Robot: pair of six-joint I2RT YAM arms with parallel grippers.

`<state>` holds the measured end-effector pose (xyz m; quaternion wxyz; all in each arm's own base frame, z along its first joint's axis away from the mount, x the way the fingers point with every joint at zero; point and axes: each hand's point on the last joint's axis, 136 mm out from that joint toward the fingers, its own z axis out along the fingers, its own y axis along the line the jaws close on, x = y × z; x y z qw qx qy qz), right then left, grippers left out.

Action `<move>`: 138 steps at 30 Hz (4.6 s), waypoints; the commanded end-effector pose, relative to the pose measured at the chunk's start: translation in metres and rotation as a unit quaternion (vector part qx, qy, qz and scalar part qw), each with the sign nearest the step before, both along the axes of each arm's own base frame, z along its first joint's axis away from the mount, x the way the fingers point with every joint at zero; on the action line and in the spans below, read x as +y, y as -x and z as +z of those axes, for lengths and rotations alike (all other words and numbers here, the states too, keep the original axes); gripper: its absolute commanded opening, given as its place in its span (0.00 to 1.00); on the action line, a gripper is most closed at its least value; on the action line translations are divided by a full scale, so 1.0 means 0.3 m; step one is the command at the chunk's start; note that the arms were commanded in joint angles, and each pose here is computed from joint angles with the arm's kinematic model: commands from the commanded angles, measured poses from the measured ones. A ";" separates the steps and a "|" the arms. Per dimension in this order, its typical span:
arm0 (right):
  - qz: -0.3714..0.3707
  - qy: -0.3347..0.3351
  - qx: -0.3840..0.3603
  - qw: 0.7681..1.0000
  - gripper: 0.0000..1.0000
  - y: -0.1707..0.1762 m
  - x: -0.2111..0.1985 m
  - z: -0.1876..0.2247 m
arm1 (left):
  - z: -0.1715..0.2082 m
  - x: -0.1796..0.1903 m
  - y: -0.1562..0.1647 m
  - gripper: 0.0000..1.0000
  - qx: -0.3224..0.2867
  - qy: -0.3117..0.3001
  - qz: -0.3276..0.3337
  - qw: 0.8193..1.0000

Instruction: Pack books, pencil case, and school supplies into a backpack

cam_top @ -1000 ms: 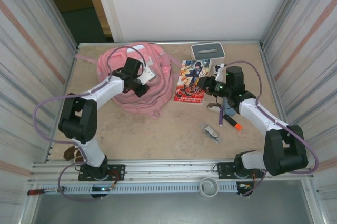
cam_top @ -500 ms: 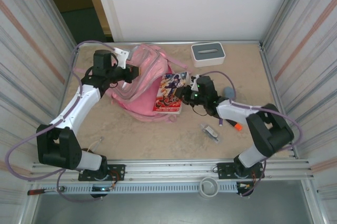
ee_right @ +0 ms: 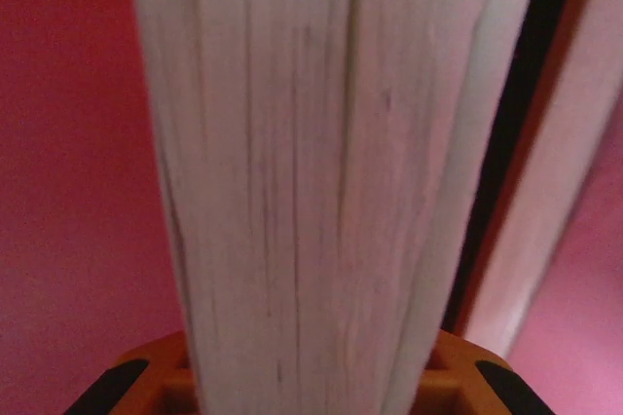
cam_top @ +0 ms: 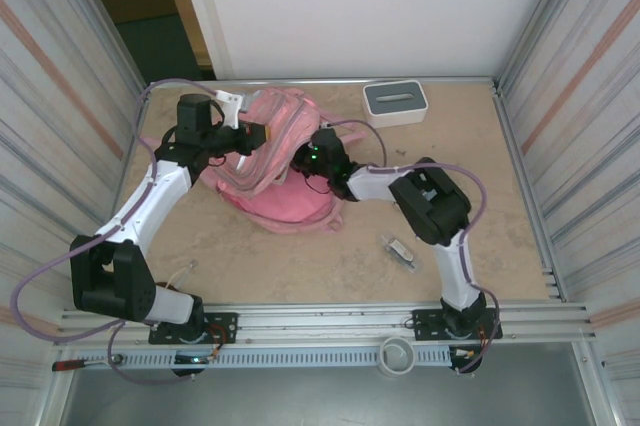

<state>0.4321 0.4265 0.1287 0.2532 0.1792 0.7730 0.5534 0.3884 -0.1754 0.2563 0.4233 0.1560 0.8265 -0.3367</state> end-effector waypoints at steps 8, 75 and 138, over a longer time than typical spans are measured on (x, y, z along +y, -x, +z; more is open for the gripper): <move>0.020 0.066 -0.096 0.993 0.61 0.039 -0.083 0.126 | 0.138 0.023 -0.046 0.00 -0.063 0.056 0.021 0.996; 0.085 0.369 -0.023 0.925 0.75 0.307 -0.438 -0.168 | -0.092 0.196 0.163 0.84 -0.188 -0.294 0.157 0.924; 0.038 0.353 -0.021 0.935 0.58 0.216 -0.803 -0.059 | -0.730 -0.242 0.335 0.58 -0.215 -0.565 -0.271 0.749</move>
